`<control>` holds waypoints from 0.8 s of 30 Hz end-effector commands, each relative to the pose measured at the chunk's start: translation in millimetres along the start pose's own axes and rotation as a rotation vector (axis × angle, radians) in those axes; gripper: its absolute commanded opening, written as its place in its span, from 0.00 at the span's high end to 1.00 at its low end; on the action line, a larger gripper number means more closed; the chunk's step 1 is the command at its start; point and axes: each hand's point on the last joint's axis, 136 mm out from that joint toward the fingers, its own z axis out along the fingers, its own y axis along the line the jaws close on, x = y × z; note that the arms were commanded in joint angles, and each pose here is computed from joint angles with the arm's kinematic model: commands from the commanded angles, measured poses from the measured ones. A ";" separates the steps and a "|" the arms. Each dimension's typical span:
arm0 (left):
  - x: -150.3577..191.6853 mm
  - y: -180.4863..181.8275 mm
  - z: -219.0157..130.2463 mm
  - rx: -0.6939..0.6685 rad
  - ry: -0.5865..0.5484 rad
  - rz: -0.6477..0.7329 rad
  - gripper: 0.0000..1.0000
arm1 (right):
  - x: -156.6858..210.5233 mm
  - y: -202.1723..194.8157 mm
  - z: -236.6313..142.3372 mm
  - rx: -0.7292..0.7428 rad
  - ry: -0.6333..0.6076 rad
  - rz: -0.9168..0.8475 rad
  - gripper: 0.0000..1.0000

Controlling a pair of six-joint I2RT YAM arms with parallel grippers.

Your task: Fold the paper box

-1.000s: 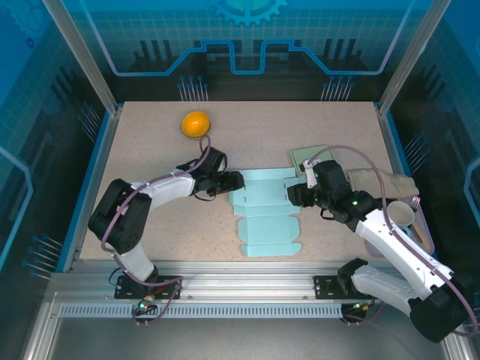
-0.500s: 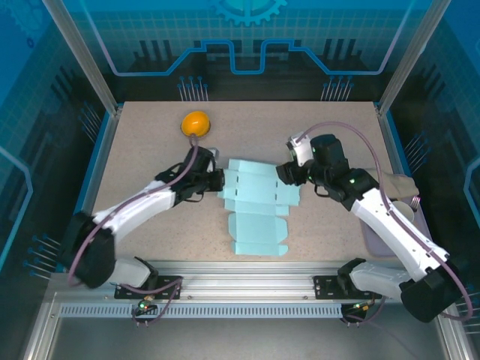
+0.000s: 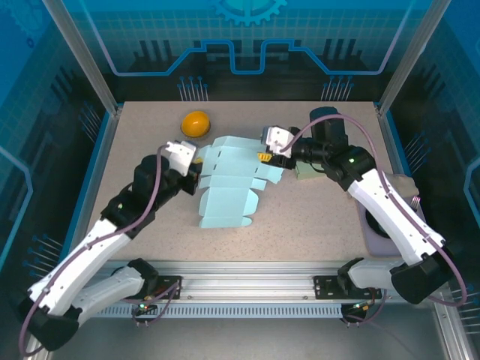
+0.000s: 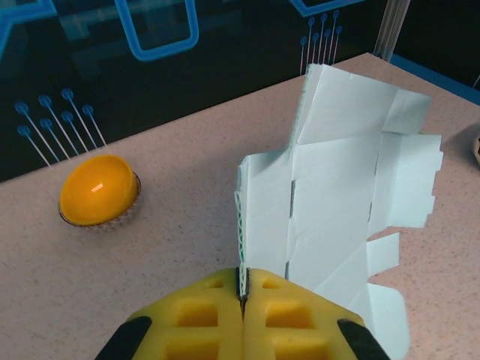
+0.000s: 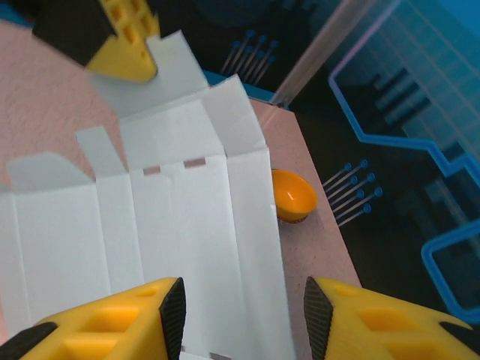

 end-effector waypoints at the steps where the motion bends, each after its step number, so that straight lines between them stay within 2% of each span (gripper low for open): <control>1: -8.9 2.9 -16.0 -0.022 -0.150 0.086 1.00 | 5.6 9.1 7.9 -0.081 0.026 -0.186 0.52; 7: -4.8 0.3 -34.1 -0.012 -0.255 0.106 1.00 | 21.9 10.1 18.8 -0.158 0.146 -0.167 0.51; 16: -3.7 5.2 -31.5 -0.046 -0.251 0.108 1.00 | 23.1 21.5 29.4 -0.260 0.200 -0.082 0.51; 24: -2.2 12.0 -30.0 -0.087 -0.240 0.104 1.00 | 16.2 -4.9 21.6 -0.123 0.292 -0.003 0.49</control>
